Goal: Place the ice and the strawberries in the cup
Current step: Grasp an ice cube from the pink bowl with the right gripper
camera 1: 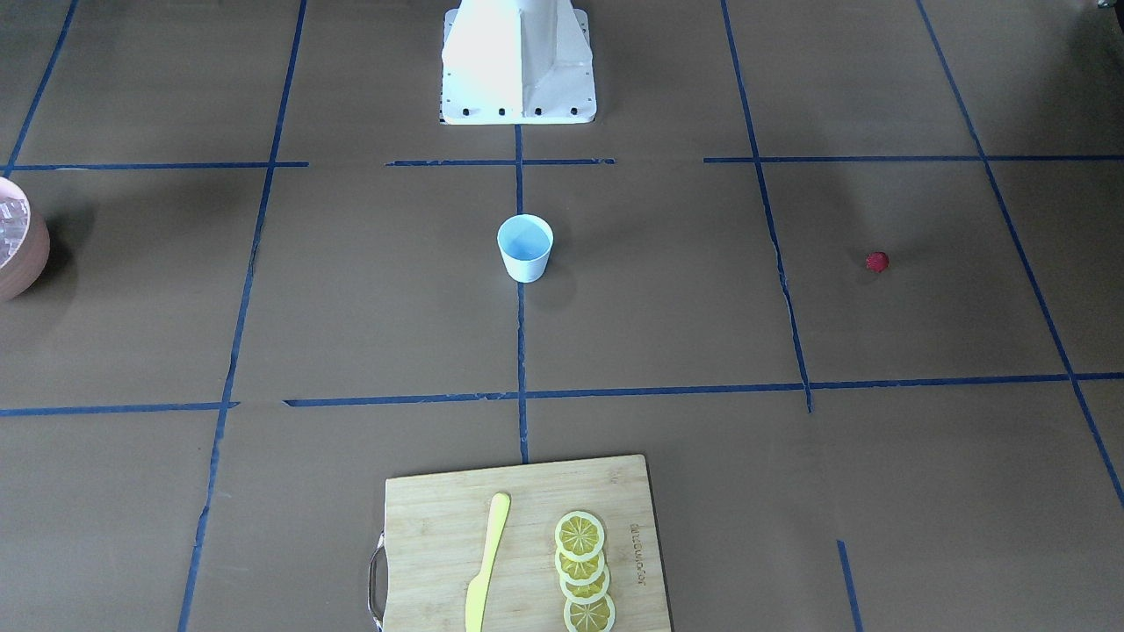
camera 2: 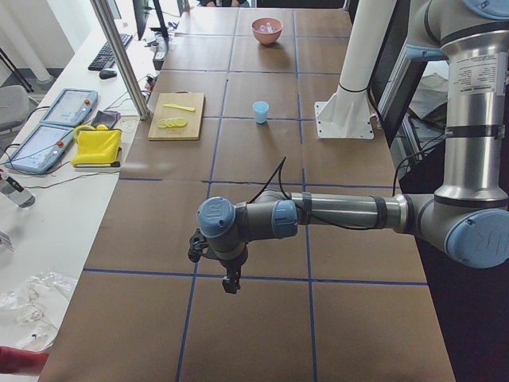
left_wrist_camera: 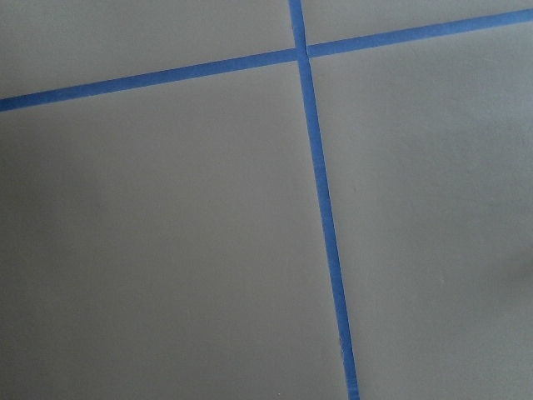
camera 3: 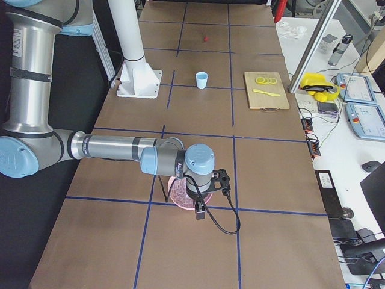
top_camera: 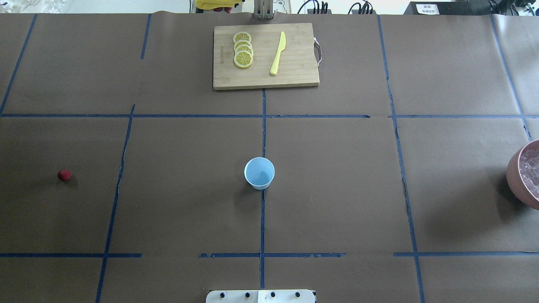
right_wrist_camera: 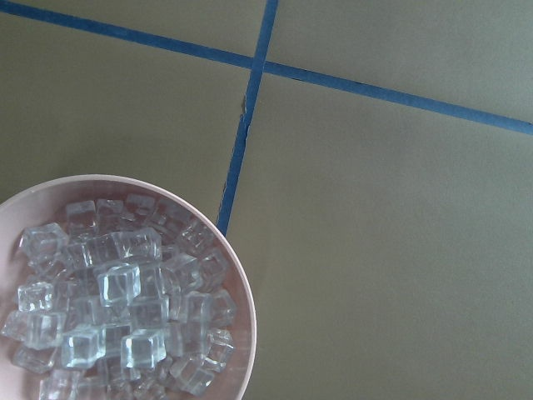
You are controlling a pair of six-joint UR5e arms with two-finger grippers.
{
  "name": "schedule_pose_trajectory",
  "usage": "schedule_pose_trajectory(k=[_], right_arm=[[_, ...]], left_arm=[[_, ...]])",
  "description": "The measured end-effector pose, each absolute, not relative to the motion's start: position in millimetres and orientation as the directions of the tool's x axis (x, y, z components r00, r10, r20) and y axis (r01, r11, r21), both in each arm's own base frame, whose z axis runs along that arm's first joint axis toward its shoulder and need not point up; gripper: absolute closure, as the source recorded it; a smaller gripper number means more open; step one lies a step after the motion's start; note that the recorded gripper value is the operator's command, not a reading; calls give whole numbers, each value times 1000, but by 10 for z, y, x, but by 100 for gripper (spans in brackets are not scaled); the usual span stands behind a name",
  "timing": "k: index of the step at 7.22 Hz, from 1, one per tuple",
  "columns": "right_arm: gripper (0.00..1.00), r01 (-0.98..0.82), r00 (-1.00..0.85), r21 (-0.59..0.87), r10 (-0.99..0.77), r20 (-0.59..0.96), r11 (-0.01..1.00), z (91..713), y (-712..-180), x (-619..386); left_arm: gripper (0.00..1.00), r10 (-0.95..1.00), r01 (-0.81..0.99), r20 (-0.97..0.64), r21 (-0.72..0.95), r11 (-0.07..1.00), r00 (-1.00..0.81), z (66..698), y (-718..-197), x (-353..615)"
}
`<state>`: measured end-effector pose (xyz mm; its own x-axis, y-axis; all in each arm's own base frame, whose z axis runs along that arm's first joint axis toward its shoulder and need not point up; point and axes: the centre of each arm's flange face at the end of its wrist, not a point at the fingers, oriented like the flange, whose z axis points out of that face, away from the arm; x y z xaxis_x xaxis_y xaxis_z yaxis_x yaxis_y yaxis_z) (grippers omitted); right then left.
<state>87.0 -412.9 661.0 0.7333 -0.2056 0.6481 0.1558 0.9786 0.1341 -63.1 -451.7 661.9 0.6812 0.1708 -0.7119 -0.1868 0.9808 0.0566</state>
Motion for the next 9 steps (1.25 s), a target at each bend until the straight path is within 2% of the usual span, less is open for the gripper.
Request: schedule_pose_trajectory(k=[3,6,9], right_arm=[[0,157,734,146,-215,645,977,6589,-4142,871],[0,201,723,289,-340,601,936,6465,-4250,693],[2,314,662,353,-470,584,881,6382,-4323,3]], left_arm=[[0,173,-186,-712,60,981,681,6602,-4535,-630],[0,173,-185,-712,62,981,680,6596,-4534,-630],[0,175,-185,-712,64,981,680,6584,-4536,-629]])
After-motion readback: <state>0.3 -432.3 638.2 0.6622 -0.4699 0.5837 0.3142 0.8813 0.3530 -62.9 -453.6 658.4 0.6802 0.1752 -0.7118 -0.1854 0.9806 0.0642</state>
